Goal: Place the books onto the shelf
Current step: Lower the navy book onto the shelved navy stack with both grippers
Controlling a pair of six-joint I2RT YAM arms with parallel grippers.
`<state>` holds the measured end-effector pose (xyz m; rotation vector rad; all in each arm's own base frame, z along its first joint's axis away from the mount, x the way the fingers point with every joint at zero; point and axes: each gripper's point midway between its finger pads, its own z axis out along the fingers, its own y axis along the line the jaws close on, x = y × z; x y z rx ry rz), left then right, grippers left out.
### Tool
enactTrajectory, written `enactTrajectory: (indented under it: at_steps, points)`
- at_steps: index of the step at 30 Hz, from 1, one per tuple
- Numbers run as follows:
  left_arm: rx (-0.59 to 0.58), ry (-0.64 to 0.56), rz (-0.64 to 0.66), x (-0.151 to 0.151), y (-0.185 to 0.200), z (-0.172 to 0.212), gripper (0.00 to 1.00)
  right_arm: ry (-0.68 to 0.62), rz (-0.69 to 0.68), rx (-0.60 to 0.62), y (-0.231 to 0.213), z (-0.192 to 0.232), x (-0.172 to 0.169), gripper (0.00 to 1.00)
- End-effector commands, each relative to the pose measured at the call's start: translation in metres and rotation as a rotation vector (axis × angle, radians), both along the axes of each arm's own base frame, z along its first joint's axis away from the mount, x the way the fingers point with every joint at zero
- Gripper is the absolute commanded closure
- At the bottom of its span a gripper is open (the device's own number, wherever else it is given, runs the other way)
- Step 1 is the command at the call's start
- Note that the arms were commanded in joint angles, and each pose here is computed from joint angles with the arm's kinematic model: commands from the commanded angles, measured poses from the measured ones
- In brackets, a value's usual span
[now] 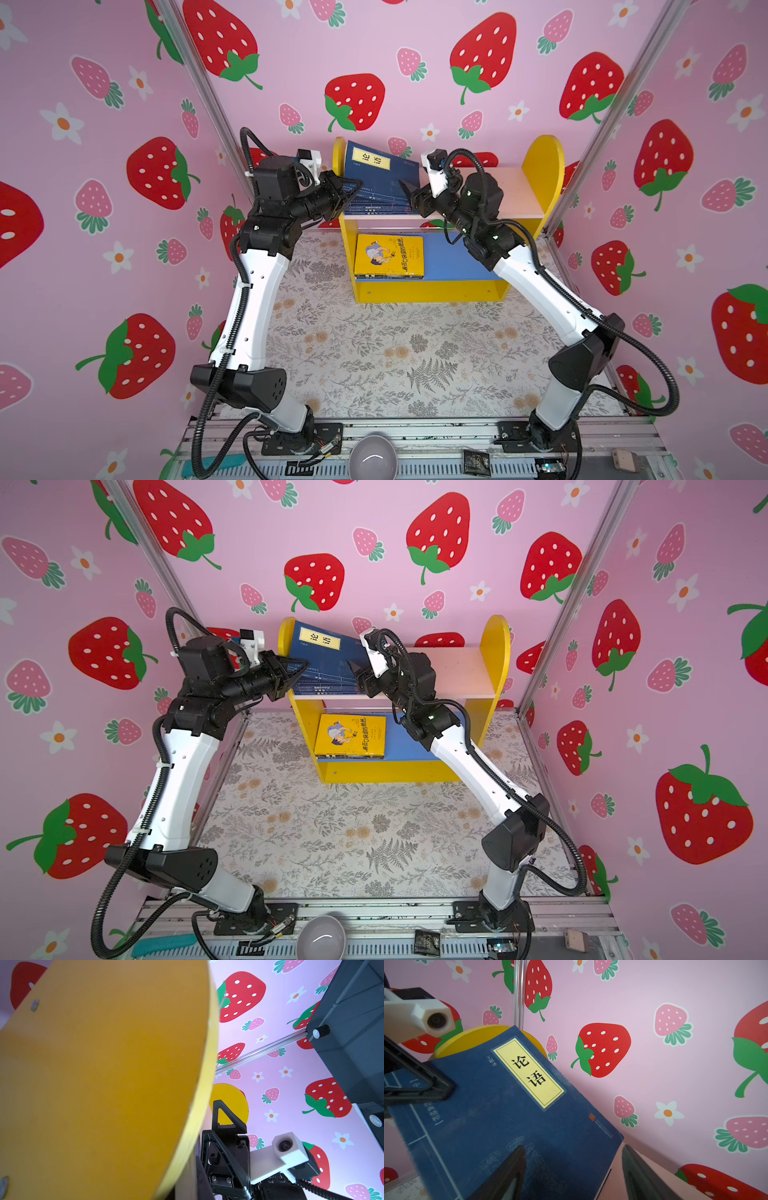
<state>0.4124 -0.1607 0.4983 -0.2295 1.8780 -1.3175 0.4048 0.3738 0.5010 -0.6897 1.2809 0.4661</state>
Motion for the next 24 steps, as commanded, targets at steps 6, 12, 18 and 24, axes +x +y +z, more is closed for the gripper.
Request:
enactTrajectory:
  at_steps: [6, 12, 18, 24]
  points:
    - [0.017, -0.052, -0.006, -0.013, 0.002, 0.010, 0.62, 0.059, -0.035, -0.094, 0.002, -0.037, 0.008, 0.26]
    - [0.078, -0.069, 0.094, -0.005, 0.035, 0.016, 0.44, 0.069, -0.034, -0.093, 0.003, -0.040, 0.008, 0.26]
    - [0.108, -0.070, 0.193, 0.012, 0.088, 0.029, 0.40, 0.078, -0.031, -0.080, 0.003, -0.040, 0.008, 0.26]
    - [0.221, -0.063, 0.170, 0.018, 0.094, 0.015, 0.40, 0.086, -0.023, -0.072, 0.004, -0.040, 0.008, 0.26]
